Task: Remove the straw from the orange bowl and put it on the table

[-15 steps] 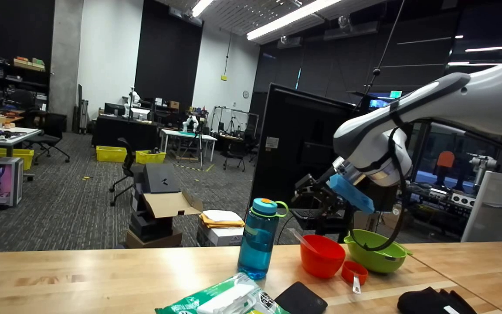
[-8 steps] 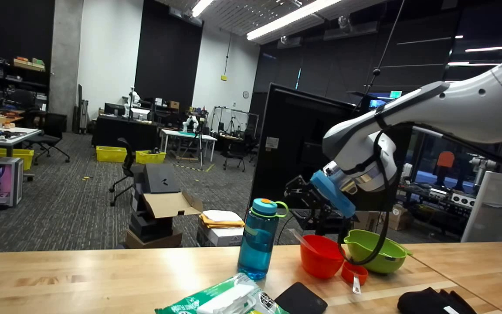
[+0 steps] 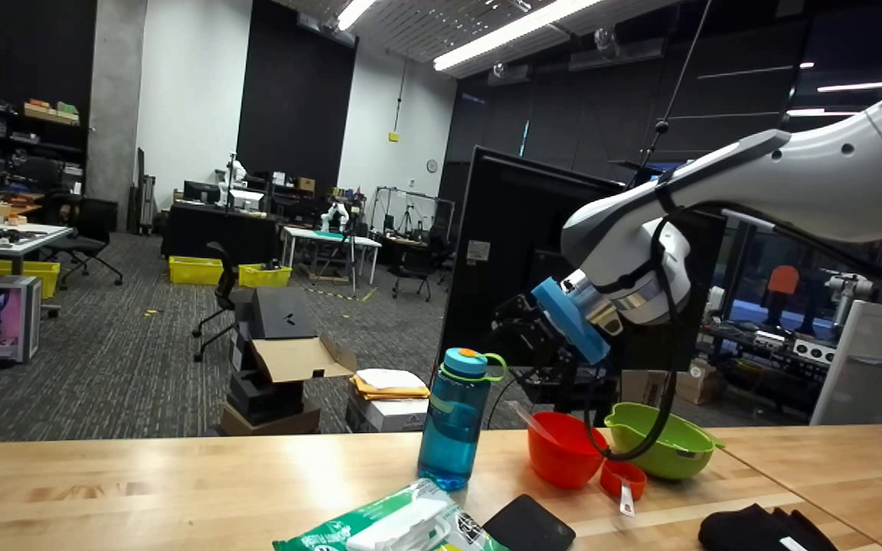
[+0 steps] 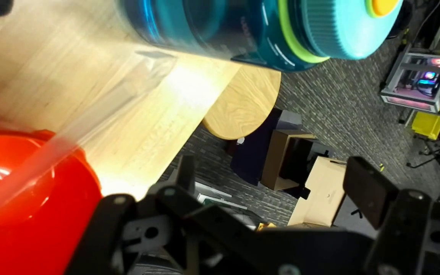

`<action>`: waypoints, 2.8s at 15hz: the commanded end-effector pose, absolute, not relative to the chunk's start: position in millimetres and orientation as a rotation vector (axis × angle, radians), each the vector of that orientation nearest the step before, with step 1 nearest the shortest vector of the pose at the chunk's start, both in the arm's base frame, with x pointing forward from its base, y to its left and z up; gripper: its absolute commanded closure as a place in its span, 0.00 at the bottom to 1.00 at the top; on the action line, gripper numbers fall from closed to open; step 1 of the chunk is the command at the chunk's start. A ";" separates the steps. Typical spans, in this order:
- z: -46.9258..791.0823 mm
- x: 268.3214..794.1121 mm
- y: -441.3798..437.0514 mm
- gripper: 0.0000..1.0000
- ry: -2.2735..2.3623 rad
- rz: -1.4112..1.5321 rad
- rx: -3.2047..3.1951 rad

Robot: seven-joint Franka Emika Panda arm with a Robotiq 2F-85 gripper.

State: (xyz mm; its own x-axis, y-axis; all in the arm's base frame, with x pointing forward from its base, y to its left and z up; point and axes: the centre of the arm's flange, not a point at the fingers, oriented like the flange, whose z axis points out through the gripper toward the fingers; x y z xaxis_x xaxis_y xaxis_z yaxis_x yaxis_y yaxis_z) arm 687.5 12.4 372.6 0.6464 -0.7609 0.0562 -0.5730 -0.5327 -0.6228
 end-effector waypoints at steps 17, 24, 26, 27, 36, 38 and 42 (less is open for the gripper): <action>371.7 617.8 -33.3 0.00 1.280 -0.043 -2.166; 349.8 626.5 -35.1 0.00 1.319 -0.021 -2.127; 342.7 627.6 -38.4 0.00 1.340 -0.015 -2.123; 338.1 628.4 -40.5 0.00 1.348 -0.013 -2.117; 312.3 650.6 -48.1 0.00 1.369 -0.033 -2.083; 308.0 656.8 -48.4 0.00 1.371 -0.033 -2.080; 296.7 671.1 -45.4 0.00 1.342 -0.027 -2.071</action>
